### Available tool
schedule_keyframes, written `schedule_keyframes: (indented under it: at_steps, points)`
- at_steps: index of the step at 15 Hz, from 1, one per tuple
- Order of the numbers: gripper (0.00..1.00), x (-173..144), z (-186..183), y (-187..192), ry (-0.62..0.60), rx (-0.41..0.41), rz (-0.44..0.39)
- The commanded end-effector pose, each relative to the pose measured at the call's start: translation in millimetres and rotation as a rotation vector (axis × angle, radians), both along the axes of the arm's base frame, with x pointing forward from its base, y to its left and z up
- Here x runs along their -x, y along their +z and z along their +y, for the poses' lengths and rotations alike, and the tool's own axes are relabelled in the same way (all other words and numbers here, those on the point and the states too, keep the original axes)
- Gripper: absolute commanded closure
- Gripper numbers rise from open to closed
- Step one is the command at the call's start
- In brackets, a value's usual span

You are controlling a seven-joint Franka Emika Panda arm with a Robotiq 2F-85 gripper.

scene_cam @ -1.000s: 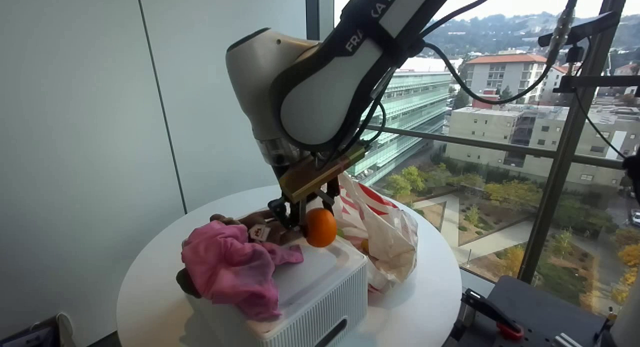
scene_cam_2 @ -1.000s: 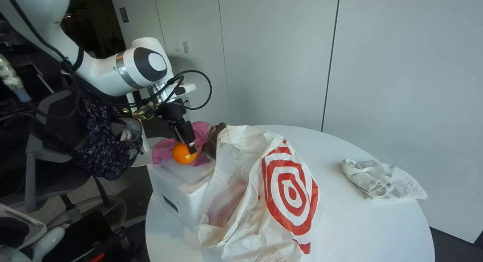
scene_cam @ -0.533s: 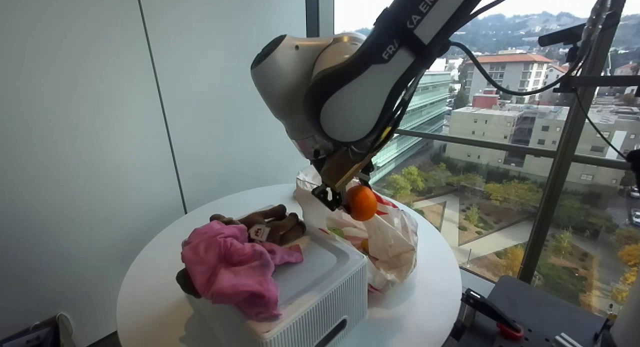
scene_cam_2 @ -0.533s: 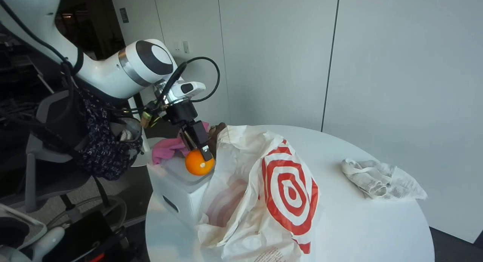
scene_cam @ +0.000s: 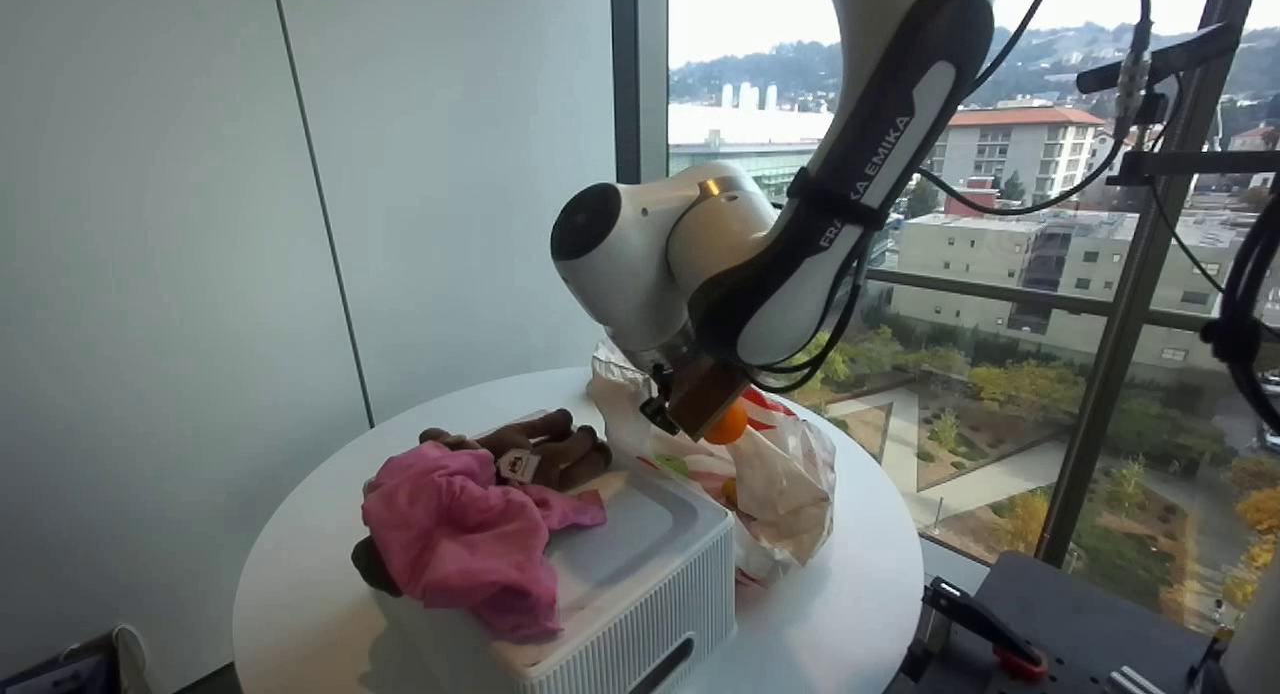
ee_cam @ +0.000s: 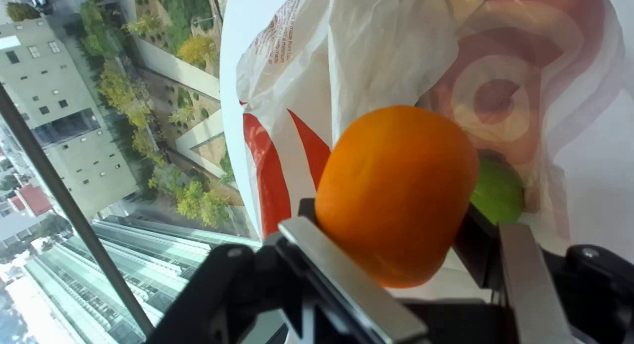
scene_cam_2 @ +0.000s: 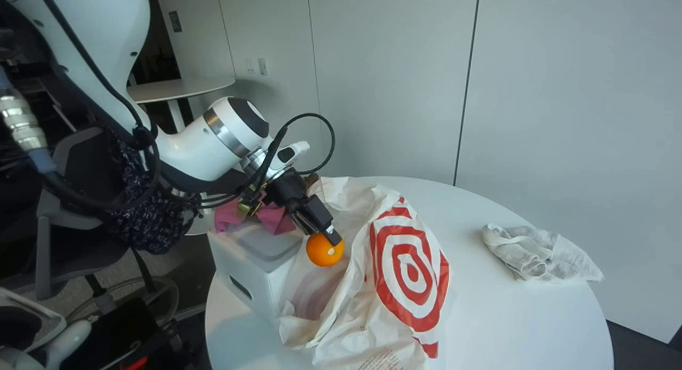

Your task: Move all the objects from the basket into the plastic

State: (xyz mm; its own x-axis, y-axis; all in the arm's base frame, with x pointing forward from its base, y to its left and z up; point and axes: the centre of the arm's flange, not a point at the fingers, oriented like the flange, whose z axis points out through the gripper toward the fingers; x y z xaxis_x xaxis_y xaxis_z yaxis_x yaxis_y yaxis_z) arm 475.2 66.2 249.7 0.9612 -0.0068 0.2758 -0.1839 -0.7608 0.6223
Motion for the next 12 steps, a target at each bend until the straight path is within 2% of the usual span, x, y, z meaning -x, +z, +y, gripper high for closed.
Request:
schedule_keyframes:
  at_steps: [1,2,3,5,6,9,10,12]
  points:
    - [0.57,-18.1,-3.5,-32.8,0.027,0.016,-0.104]
    - [0.3,-19.6,-5.1,-37.0,0.024,0.028,-0.12]
    - [0.07,-19.4,-6.9,-37.1,0.02,0.028,-0.13]
    - [0.06,-18.1,-6.8,-28.1,0.002,0.029,-0.127]
    - [0.01,-16.5,-5.7,-19.0,-0.008,0.025,-0.117]
    - [0.0,-14.2,0.9,16.1,-0.017,-0.015,-0.124]
    - [0.0,-12.3,5.3,27.4,-0.022,-0.027,-0.102]
    - [0.0,-3.4,24.9,55.7,0.008,-0.047,-0.001]
